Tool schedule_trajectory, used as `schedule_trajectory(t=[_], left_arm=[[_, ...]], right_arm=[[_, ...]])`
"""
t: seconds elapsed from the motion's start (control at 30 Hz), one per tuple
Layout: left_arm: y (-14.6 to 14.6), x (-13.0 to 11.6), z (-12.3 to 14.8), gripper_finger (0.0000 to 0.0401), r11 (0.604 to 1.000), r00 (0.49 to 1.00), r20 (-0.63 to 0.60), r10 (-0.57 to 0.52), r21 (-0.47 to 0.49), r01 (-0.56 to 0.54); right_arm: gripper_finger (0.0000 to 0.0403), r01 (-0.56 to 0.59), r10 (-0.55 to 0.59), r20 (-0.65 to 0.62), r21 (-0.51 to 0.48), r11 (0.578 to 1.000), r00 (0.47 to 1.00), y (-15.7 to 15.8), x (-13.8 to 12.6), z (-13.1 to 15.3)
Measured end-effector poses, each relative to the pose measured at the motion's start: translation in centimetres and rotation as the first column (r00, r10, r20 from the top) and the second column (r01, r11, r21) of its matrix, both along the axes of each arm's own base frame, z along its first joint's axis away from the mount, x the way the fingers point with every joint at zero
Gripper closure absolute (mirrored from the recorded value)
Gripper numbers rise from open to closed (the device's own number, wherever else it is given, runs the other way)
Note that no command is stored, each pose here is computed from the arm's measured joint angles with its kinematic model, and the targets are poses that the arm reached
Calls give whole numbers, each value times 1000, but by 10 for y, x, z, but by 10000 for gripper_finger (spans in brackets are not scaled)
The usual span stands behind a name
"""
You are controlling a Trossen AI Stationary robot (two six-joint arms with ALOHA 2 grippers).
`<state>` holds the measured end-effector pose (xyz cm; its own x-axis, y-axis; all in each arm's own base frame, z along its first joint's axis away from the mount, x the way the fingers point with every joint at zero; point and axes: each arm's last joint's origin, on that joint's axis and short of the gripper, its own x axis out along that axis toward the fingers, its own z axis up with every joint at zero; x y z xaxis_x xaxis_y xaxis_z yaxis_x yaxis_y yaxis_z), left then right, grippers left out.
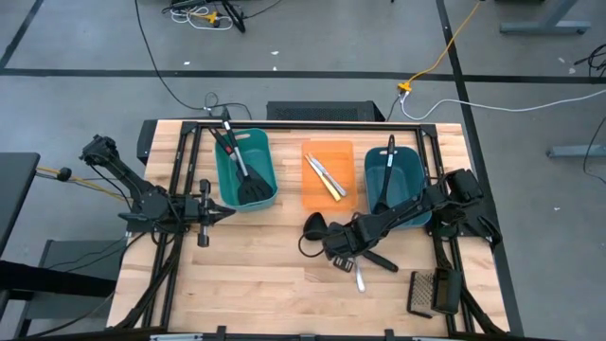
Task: Pick & Place Kitchen Items
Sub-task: Put the black serving spoon into the blue bin
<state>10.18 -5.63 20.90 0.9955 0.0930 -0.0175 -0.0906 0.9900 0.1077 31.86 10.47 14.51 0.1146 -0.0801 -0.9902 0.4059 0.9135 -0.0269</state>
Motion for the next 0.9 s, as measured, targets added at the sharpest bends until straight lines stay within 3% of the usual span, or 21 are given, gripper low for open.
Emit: schedule_trajectory(t=[0.23, 0.5, 0.7, 0.9], left_arm=[[0, 0, 0, 389, 1000, 1000, 0, 0, 0, 0], [0, 0, 0, 389, 1000, 1000, 0, 0, 2, 0], [0, 0, 0, 389, 1000, 1000, 1, -2, -2, 2], [0, 0, 0, 389, 1000, 1000, 1, -8, -6, 8]], right_arm=[[342, -36, 36, 18, 3, 999, 999, 1, 4, 4], [342, -148, 145, 140, 12, 989, 979, 15, 27, 42], [342, -333, 348, 334, -101, 937, 876, 30, 31, 92], [342, -275, 356, 498, -231, 933, 790, 9, -16, 159]])
